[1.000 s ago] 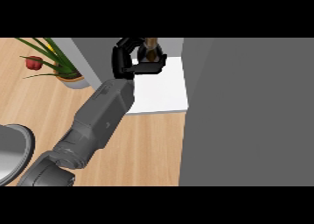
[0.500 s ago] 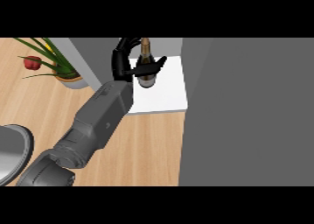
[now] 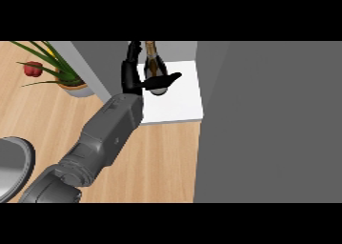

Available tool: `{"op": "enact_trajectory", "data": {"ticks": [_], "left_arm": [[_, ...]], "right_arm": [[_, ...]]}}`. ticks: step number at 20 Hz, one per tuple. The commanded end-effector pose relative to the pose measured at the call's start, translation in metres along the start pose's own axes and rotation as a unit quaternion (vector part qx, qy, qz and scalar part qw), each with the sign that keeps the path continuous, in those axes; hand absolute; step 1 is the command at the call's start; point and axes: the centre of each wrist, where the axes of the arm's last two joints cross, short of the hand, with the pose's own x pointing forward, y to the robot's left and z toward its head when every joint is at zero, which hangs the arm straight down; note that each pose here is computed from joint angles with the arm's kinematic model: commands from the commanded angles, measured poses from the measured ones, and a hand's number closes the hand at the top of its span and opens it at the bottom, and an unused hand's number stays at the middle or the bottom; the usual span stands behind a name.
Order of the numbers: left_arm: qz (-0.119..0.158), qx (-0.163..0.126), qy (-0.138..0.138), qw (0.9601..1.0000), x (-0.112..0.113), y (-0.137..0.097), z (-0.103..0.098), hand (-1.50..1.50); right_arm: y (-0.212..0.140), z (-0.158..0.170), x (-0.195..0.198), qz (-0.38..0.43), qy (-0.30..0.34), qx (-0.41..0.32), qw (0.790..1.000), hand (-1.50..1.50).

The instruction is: Pick up the wine, place it into the cabinet and close the cabinet

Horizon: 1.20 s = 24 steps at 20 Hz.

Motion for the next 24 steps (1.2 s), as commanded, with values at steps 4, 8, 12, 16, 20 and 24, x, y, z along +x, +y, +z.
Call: {"op": "enact_trajectory", "data": {"ticks": [4,8,12,16,20,24], "left_arm": [[-0.021,0.018,0.006,0.9996,-0.022,0.013,0.015,-1.5],[0.003,0.019,-0.011,0.9998,-0.008,0.012,0.001,-1.5],[0.001,0.01,-0.008,0.9999,-0.018,0.027,0.003,-1.5],[0.012,-0.001,-0.019,0.9997,-0.011,0.018,0.001,-1.5],[0.027,-0.02,-0.031,0.9989,-0.015,0.023,0.002,-1.5],[0.052,-0.042,-0.022,0.9975,-0.025,0.015,0.017,-1.5]], "right_arm": [[-0.003,0.002,0.004,-0.013,-0.019,0.011,1.0,-1.5],[0.007,0.003,0.006,-0.014,-0.013,0.02,1.0,-1.5],[0.003,0.008,0.009,-0.014,-0.021,0.018,1.0,-1.5],[0.007,0.008,0.012,-0.011,-0.015,0.028,0.999,-1.5],[-0.006,0.011,-0.001,-0.008,-0.017,0.024,1.0,-1.5],[0.006,0.007,-0.006,-0.02,-0.012,0.018,1.0,-1.5]]}}
